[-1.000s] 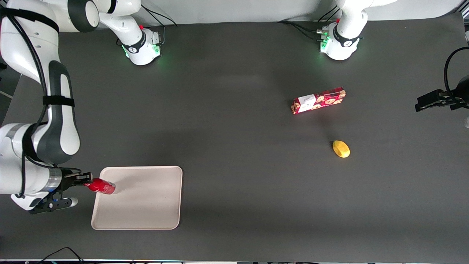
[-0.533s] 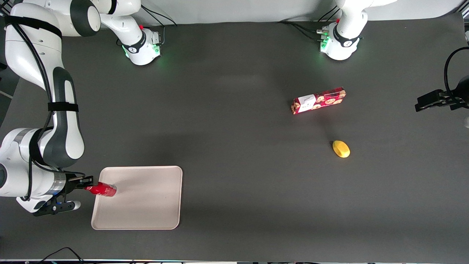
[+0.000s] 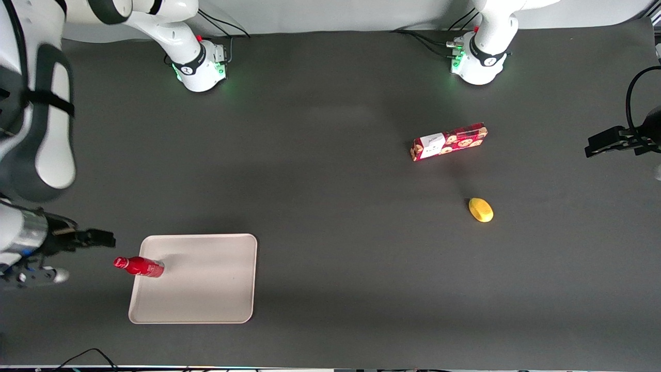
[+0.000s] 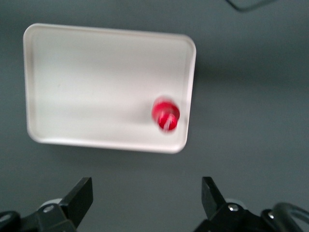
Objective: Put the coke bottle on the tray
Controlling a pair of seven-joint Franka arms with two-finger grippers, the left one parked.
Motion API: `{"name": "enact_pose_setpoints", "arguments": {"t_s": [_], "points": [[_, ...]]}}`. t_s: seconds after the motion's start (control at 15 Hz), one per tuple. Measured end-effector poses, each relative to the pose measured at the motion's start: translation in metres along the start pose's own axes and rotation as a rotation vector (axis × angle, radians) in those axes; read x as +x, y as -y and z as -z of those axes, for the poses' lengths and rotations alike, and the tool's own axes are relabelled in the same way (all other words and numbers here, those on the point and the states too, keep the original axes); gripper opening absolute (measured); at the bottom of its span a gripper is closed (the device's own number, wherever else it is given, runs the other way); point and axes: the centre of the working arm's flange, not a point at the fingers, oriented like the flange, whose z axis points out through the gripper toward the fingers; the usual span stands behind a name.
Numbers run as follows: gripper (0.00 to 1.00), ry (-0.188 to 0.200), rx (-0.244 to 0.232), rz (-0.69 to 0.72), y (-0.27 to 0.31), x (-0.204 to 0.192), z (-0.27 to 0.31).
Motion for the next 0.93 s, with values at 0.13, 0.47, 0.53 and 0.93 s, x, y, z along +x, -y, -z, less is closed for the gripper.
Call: {"name": "enact_pose_setpoints", "arguments": {"t_s": [0.13, 0.47, 0.53, 0.93], "points": [[1.0, 0.064, 0.022, -0.052, 0.005, -0.033, 0.039], [1.0, 0.105, 0.057, -0.068, 0.006, -0.113, 0.054], [1.0, 0.096, 0.054, -0.066, 0.011, -0.129, 0.049], [1.0, 0.033, 0.02, -0.066, 0.028, -0.179, 0.031]]}}
